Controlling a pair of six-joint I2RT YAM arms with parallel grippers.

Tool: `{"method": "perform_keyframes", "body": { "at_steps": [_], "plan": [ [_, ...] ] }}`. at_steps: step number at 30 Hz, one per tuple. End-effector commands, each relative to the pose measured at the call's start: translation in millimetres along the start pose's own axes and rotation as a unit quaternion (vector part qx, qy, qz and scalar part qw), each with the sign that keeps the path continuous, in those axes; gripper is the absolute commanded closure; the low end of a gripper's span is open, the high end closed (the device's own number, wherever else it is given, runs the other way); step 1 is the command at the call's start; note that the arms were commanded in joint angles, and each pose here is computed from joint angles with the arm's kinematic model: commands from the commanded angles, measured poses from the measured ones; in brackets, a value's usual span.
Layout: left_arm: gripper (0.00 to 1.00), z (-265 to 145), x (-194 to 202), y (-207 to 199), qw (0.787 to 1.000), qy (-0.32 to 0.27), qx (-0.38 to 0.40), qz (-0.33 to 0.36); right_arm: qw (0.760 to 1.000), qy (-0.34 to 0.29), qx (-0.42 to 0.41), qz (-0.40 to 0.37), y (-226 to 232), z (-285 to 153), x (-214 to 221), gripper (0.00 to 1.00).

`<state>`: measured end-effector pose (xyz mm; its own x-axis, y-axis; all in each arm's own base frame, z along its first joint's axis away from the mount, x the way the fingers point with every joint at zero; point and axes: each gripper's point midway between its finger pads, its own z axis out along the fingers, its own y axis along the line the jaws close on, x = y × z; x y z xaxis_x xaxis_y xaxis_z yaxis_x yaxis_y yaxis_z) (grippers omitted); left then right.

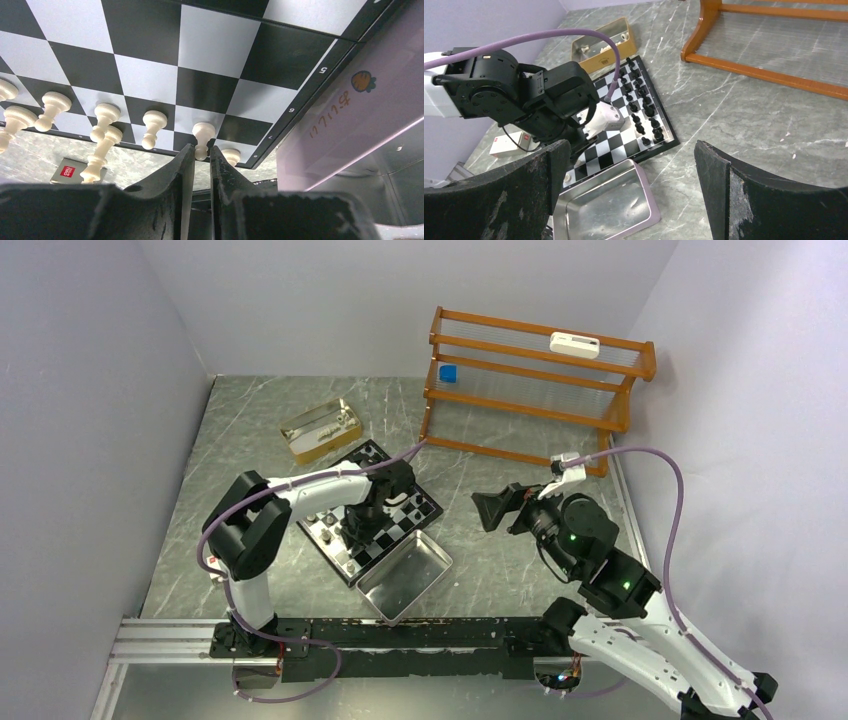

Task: Set up the chess pieces on the board
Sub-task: Place the chess piece on the chessboard.

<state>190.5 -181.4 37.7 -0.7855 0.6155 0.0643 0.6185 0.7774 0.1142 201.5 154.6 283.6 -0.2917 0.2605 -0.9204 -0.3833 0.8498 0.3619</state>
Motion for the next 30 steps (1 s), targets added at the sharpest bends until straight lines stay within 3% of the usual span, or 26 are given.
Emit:
{"method": "perform_keyframes", "body": {
  "at_steps": [1, 30],
  "plan": [
    [0.78, -6.6, -8.0, -1.3, 1.000, -0.007, -0.011, 0.005, 1.000, -0.009, -0.008, 0.017, 2.2, -6.3, -4.7, 0.00],
    [0.80, -7.1, -7.0, 6.3, 0.999, -0.005, -0.039, -0.001, 1.000, -0.014, -0.013, 0.015, 4.7, -8.2, -10.1, 0.00]
  ]
}}
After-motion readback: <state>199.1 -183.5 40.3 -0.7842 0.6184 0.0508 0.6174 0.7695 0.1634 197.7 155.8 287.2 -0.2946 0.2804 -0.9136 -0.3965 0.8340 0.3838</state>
